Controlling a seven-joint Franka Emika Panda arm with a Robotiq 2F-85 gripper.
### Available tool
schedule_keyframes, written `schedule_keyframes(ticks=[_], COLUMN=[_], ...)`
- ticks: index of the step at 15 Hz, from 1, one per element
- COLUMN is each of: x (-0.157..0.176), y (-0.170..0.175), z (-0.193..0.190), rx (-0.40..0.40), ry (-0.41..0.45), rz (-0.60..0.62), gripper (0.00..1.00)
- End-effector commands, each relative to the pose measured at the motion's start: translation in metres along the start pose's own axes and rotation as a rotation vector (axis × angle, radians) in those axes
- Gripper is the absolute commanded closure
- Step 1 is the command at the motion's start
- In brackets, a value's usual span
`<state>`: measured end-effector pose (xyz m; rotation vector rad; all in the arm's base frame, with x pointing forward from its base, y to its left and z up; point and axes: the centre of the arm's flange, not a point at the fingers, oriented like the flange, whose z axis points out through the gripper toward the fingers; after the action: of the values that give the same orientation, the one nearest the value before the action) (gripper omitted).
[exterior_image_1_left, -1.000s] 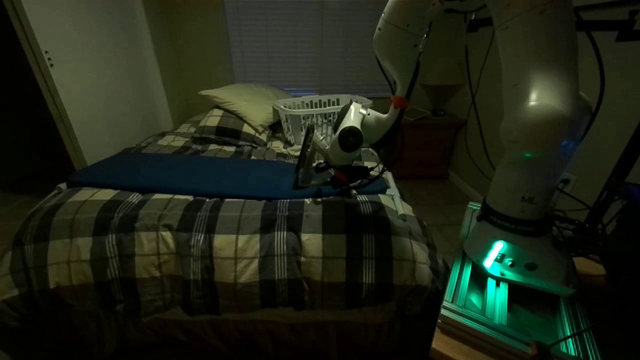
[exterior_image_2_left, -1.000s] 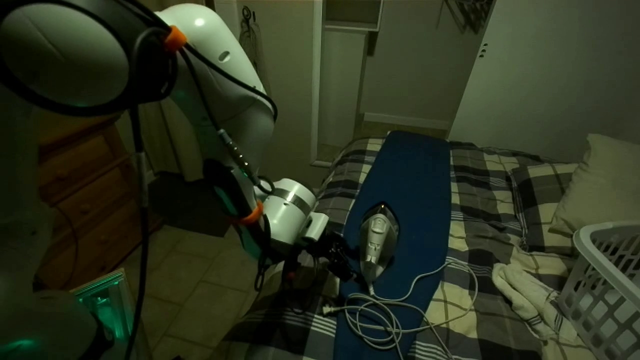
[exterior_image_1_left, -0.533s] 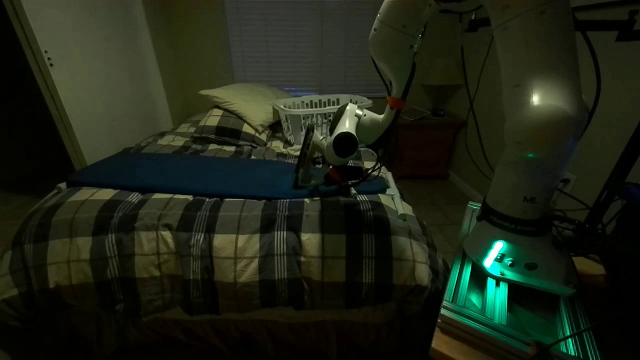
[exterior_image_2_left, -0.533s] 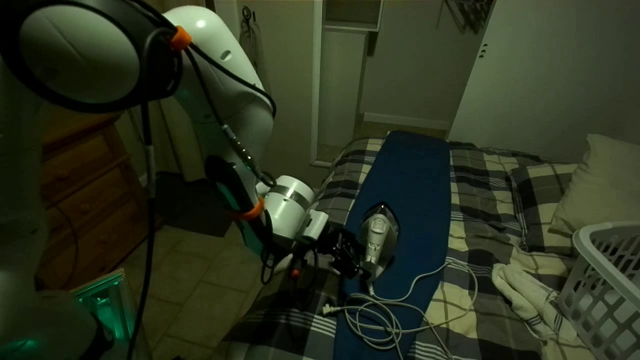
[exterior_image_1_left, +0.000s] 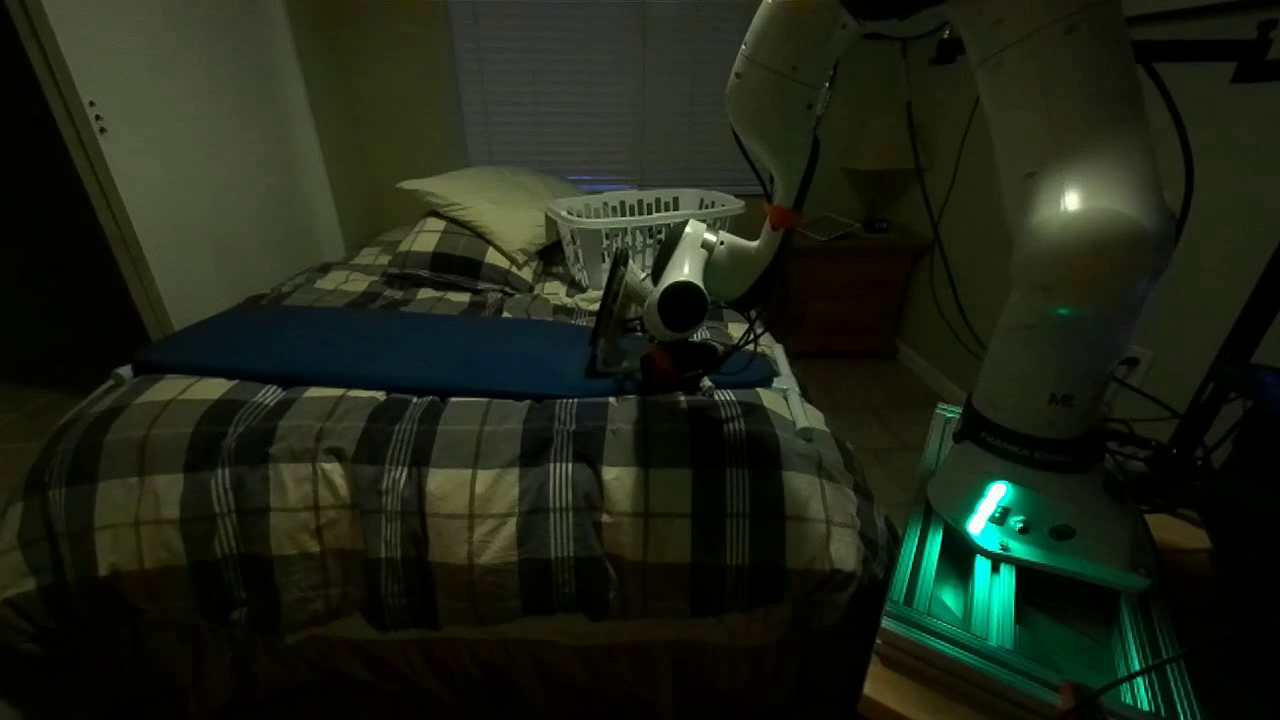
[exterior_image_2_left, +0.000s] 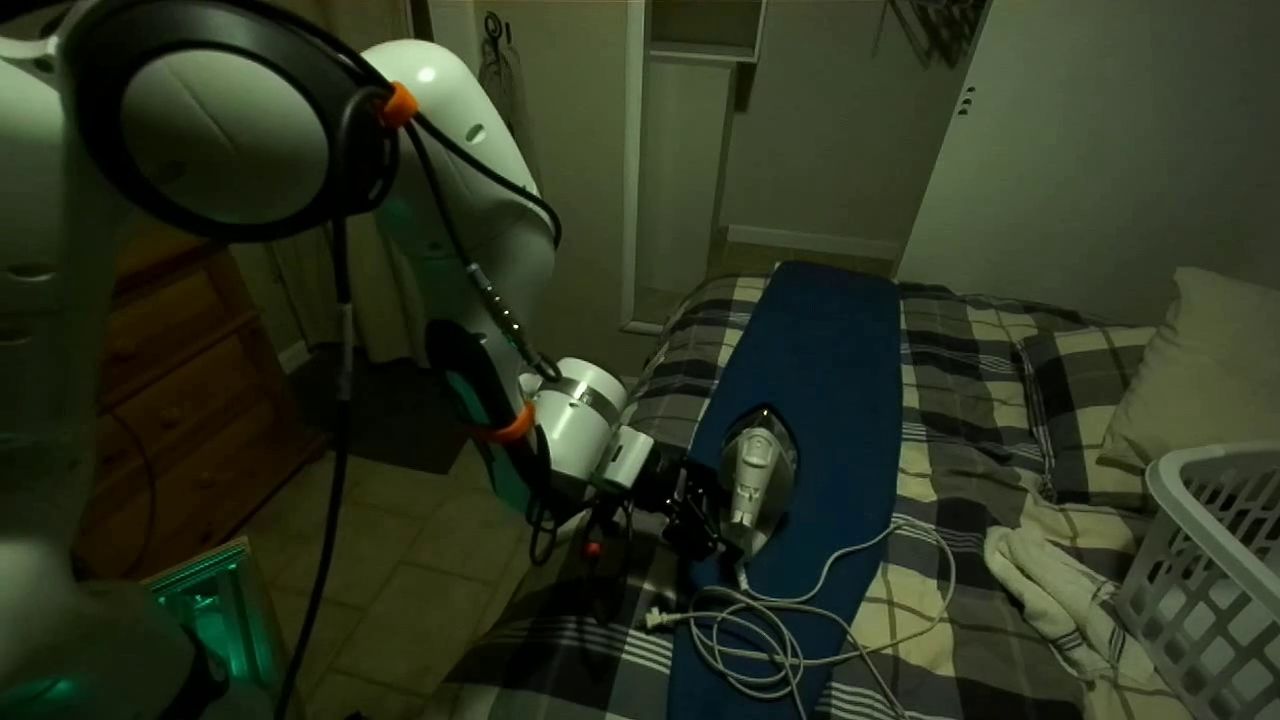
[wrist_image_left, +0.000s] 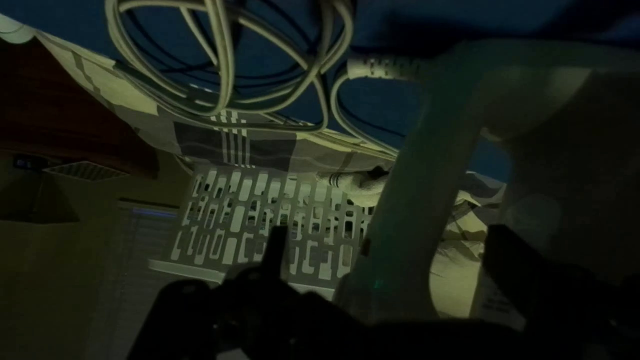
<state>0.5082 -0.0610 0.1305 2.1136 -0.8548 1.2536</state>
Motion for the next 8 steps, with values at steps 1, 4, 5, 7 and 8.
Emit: schedule_keyframes(ticks=[1, 4, 5, 7, 8], x=[0.0023, 0.0046, 0.0037, 0.0034, 0.0035], y=[-0.0117, -0.0163, -0.0168, -0.0181, -0.0183], z=[-0.0096, -0.0159, -0.0160, -0.0176, -0.0180], rx=[-0.018, -0.048, -0.059, -0.072, -0.078], ry=[0.051, 0.079, 0.088, 0.094, 0.093], rz=[0.048, 0.054, 0.056, 0.062, 0.062], gripper=[0.00, 0.06, 0.26, 0.31, 0.08])
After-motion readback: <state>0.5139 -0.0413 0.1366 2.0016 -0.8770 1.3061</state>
